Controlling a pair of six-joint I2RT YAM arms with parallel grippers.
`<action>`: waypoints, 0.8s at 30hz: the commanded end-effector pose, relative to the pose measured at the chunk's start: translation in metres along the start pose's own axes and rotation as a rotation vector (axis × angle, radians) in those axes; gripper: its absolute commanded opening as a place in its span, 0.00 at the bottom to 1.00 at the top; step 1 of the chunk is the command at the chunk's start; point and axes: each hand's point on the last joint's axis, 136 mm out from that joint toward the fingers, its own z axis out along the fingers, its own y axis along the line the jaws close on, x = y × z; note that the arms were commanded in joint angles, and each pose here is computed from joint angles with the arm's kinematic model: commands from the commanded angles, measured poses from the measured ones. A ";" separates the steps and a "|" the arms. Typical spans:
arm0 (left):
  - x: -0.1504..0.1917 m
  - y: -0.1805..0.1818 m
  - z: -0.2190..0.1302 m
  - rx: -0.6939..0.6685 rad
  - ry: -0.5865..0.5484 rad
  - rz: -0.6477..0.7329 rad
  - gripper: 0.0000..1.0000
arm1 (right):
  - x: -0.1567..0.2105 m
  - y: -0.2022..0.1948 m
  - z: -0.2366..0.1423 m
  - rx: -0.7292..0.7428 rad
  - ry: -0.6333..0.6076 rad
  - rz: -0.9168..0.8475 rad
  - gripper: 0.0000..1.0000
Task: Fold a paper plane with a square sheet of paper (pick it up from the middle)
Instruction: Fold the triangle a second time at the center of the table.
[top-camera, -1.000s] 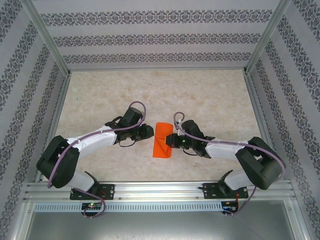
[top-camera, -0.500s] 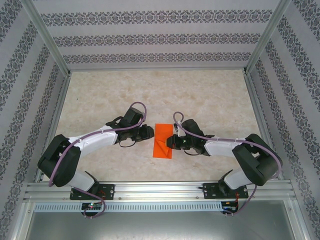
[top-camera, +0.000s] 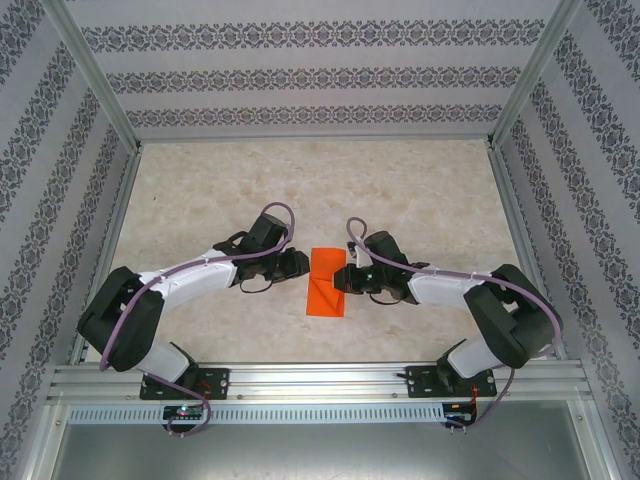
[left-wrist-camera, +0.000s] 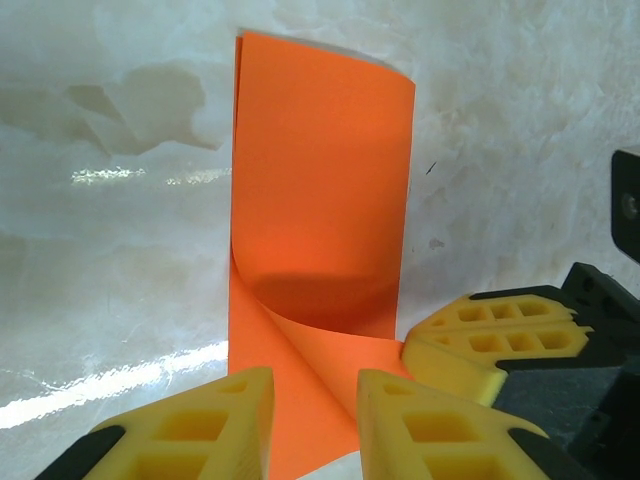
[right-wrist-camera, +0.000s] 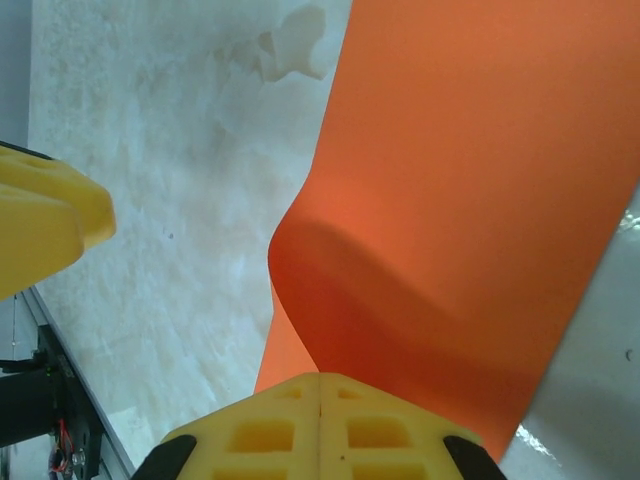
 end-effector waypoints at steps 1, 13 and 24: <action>-0.006 -0.013 -0.001 0.038 -0.007 0.027 0.30 | -0.006 0.000 0.002 -0.009 -0.003 -0.029 0.05; -0.005 -0.015 0.000 0.045 -0.003 0.031 0.30 | -0.002 -0.004 0.003 -0.008 0.028 -0.046 0.05; -0.006 -0.018 0.002 0.048 0.000 0.040 0.30 | 0.003 -0.013 0.001 0.019 0.066 -0.064 0.05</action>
